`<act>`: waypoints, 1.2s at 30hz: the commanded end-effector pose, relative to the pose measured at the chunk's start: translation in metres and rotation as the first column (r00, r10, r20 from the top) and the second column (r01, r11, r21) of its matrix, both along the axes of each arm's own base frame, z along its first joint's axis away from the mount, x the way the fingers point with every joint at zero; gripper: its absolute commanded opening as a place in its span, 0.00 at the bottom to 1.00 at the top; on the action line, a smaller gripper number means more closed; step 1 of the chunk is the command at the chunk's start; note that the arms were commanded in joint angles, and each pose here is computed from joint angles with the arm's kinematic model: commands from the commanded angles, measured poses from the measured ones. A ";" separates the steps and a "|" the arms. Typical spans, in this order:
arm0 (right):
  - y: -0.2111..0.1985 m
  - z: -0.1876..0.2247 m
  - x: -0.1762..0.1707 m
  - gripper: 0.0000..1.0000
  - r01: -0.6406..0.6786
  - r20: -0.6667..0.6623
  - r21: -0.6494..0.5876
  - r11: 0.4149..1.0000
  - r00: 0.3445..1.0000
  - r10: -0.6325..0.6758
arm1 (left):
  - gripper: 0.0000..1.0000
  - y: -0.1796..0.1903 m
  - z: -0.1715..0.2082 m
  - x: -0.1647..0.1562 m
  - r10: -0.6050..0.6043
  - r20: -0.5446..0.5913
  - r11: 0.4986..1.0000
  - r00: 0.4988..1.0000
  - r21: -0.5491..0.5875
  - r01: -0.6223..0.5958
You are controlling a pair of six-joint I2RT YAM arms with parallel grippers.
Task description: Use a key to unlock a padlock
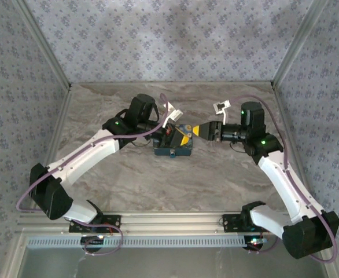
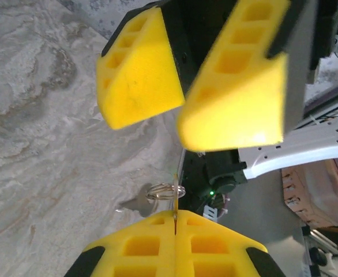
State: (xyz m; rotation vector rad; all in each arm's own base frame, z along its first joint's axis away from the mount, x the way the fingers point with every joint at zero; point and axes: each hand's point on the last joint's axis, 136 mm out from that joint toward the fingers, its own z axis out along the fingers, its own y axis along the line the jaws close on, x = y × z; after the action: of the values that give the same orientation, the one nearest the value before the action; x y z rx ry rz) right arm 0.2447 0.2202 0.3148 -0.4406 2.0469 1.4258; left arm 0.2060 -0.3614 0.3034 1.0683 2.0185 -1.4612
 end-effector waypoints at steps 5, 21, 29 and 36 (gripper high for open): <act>0.011 0.012 -0.018 0.47 -0.087 0.076 0.013 0.996 0.993 0.086 | 0.00 0.002 0.015 -0.010 -0.068 0.007 0.997 0.998 -0.030 0.068; 0.023 0.008 -0.025 0.26 -0.140 0.084 -0.018 0.990 0.986 0.141 | 0.00 0.003 0.014 -0.012 -0.083 -0.006 0.996 0.997 -0.026 0.083; 0.023 0.010 -0.030 0.02 -0.155 0.109 -0.040 0.987 0.981 0.159 | 0.00 0.007 0.017 -0.011 -0.078 0.004 0.997 0.997 -0.027 0.079; 0.021 0.013 -0.028 0.00 -0.120 0.158 -0.066 0.991 0.979 0.129 | 0.16 0.017 0.024 0.001 -0.003 0.017 0.999 1.000 -0.042 0.004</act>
State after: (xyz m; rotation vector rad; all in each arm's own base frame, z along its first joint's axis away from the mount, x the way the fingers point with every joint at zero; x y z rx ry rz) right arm 0.2206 0.2432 0.3156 -0.6747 1.9957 1.3980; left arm 0.1977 -0.3532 0.3031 1.1043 2.0445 -1.5189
